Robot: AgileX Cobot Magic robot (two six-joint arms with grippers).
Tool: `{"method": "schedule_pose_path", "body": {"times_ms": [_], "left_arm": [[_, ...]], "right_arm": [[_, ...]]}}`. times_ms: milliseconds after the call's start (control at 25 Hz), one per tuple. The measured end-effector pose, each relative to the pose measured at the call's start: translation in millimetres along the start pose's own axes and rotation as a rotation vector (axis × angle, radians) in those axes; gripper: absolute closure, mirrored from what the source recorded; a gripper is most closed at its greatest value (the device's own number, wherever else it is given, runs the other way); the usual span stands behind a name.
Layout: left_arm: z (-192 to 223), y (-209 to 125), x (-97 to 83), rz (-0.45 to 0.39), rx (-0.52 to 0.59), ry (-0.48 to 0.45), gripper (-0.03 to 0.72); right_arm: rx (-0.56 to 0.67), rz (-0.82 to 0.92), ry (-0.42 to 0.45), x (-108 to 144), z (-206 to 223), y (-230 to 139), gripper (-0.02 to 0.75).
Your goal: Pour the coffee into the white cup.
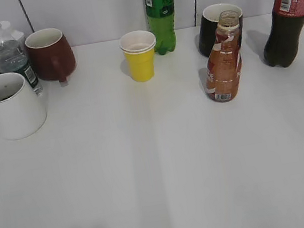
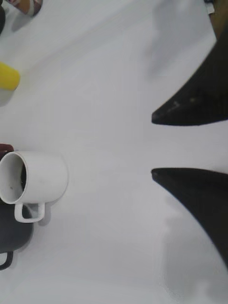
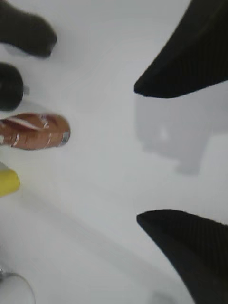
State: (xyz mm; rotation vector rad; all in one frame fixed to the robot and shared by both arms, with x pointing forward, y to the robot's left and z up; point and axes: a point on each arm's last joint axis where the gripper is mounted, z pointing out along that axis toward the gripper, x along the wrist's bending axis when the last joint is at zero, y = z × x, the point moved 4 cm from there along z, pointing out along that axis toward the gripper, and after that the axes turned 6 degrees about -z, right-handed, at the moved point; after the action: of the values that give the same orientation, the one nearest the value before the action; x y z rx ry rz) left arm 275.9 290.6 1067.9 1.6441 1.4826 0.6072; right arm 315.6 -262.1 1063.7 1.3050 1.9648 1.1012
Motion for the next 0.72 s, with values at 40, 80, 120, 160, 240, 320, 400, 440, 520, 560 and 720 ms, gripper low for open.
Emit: {"method": "schedule_pose_path", "body": {"times_ms": [40,80,120,160,240,320,400,440,520,560,720], "left_arm": [[-1,-5,1.0,-0.001,-0.005,-0.002,0.449],[-2,-10,2.0,0.003,-0.014,-0.005,0.449],[-2,-16,3.0,0.007,-0.020,-0.008,0.449],[-2,-22,3.3,0.018,-0.020,-0.013,0.449],[-3,-31,3.0,0.051,-0.032,-0.033,0.449],[-5,-35,2.1,0.075,-0.047,-0.049,0.449],[-4,-35,1.8,0.091,-0.052,-0.052,0.449],[-4,-35,1.7,0.090,-0.056,-0.053,0.449],[-3,-33,1.3,0.106,-0.073,-0.054,0.449],[-2,-32,1.2,0.108,-0.085,-0.055,0.450],[5,-31,1.9,0.114,-0.112,-0.051,0.452]], "right_arm": [[-0.002,-0.002,-0.020,-2,-5,-7,0.166],[0.005,-0.008,-0.037,-3,-8,-14,0.167],[0.003,-0.006,-0.049,-4,-12,-20,0.167],[-0.005,-0.012,-0.061,-5,-15,-26,0.167],[-0.027,-0.014,-0.083,-7,-21,-36,0.167],[-0.043,-0.005,-0.101,-8,-24,-45,0.167],[-0.065,0.012,-0.133,-12,-28,-50,0.167],[-0.074,0.017,-0.148,-14,-29,-50,0.167],[-0.080,0.028,-0.165,-16,-30,-50,0.167],[-0.080,0.031,-0.167,-16,-30,-50,0.167],[-0.081,0.034,-0.171,-16,-30,-50,0.167]]}}
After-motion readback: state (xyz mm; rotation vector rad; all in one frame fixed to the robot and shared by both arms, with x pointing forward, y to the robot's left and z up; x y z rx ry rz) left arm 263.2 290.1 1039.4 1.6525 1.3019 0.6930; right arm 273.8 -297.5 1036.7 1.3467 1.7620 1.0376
